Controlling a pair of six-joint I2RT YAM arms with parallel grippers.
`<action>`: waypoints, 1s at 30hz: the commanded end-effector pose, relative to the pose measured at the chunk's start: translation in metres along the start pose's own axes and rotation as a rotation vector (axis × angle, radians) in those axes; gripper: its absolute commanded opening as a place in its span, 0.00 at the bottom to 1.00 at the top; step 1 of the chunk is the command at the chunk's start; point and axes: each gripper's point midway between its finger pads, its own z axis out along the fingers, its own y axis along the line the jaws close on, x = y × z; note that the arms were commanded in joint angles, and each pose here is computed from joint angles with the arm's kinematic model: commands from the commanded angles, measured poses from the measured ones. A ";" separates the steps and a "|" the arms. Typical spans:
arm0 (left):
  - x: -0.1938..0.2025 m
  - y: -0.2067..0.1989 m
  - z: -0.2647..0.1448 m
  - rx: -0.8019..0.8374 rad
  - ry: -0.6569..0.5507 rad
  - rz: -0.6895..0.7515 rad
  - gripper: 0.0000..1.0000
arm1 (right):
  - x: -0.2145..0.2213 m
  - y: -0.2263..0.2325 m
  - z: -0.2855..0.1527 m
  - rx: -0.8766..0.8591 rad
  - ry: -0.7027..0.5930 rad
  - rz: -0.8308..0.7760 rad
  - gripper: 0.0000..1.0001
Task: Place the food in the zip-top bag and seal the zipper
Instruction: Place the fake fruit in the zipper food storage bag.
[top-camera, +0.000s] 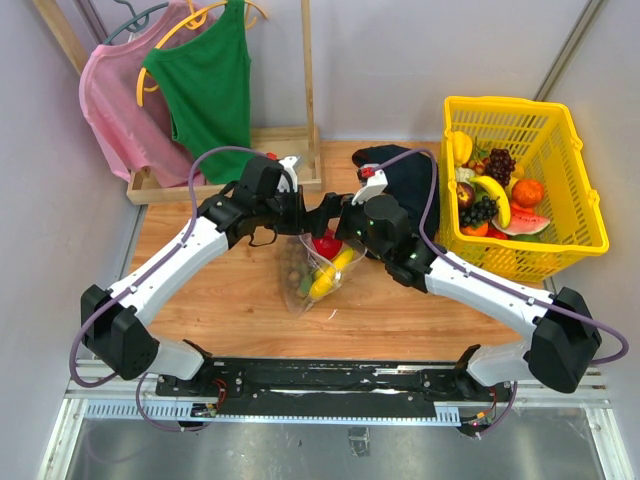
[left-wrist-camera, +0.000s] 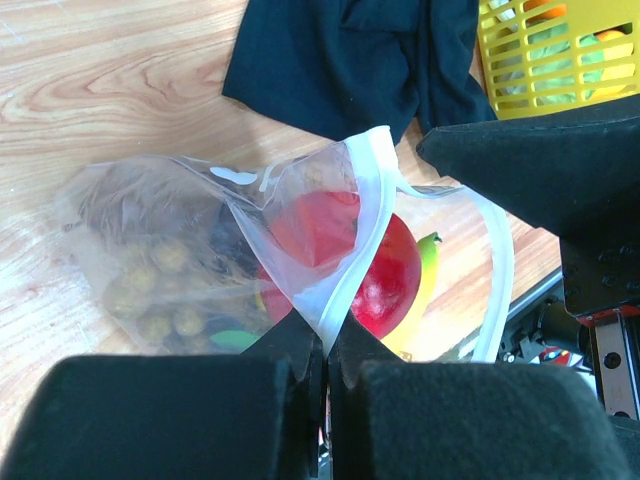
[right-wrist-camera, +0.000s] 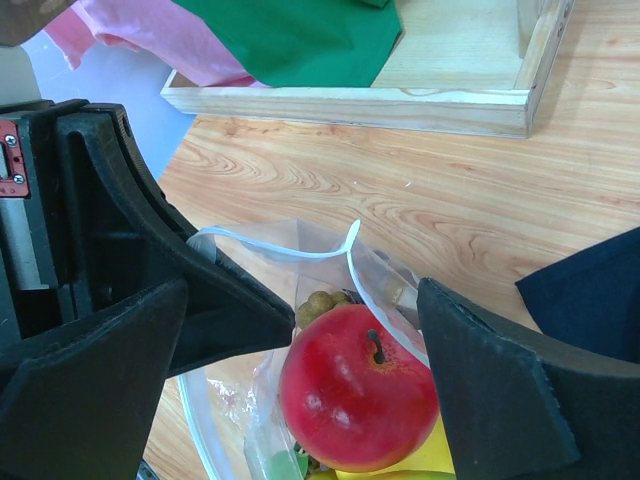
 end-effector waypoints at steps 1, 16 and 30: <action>-0.009 -0.014 -0.010 0.058 -0.046 0.008 0.00 | -0.019 0.014 -0.006 -0.032 -0.046 -0.020 0.99; -0.008 -0.010 -0.016 0.039 -0.052 0.011 0.00 | -0.006 -0.038 -0.080 0.157 0.208 -0.176 0.99; -0.002 -0.005 -0.016 0.023 -0.041 0.007 0.01 | 0.053 -0.070 -0.095 0.252 0.459 -0.135 0.71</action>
